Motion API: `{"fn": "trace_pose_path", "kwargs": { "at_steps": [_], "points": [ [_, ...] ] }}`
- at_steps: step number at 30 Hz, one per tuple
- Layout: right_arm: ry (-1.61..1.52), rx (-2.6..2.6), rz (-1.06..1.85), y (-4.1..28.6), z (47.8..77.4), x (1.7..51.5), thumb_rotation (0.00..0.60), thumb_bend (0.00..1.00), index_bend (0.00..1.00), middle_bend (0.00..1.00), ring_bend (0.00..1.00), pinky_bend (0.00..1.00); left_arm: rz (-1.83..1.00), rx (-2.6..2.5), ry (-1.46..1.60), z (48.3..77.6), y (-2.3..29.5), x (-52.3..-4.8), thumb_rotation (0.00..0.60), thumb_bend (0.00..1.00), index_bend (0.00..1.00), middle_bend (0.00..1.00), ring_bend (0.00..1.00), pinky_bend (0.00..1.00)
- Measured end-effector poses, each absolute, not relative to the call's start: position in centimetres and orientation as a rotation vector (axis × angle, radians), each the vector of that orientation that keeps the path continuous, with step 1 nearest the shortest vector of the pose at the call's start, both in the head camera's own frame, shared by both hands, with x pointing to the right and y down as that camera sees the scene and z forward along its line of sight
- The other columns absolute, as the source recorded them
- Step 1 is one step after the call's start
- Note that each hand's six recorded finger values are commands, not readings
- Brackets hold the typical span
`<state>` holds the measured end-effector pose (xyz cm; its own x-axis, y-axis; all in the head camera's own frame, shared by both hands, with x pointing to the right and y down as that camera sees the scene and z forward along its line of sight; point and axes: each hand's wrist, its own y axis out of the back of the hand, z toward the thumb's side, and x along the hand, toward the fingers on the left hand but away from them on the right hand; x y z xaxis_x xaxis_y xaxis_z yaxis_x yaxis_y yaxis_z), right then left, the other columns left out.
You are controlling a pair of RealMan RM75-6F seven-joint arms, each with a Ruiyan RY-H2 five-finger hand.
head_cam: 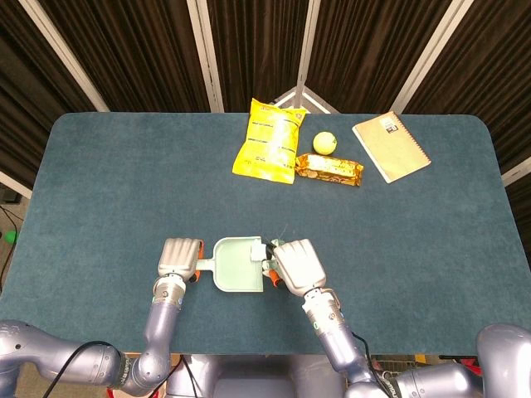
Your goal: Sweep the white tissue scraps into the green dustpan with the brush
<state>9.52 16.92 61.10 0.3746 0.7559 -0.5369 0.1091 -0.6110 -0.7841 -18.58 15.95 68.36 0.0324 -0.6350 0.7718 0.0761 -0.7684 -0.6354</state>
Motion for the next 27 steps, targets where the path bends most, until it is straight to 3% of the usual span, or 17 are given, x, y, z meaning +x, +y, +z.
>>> {"fn": "trace_pose_path", "kwargs": {
  "at_steps": [8,22,27],
  "points": [
    [-0.741,-2.029,1.247,17.8,61.3,8.7,0.6,0.43,0.75,0.9,0.92,0.88,-1.793,-1.809,0.559,68.8,16.2,-18.6,0.6,0.64,0.73,1.0,1.0,1.0],
    [-0.779,-2.169,1.053,18.1,57.4,4.9,0.6,0.43,0.75,0.9,0.92,0.88,-1.78,-1.822,0.572,68.8,16.4,-18.1,0.6,0.64,0.73,1.0,1.0,1.0],
    [-0.849,-2.128,1.03,16.2,56.3,5.5,0.6,0.43,0.75,0.9,0.92,0.88,-1.778,-1.819,0.575,68.6,16.3,-18.2,0.6,0.64,0.73,1.0,1.0,1.0]
  ]
}}
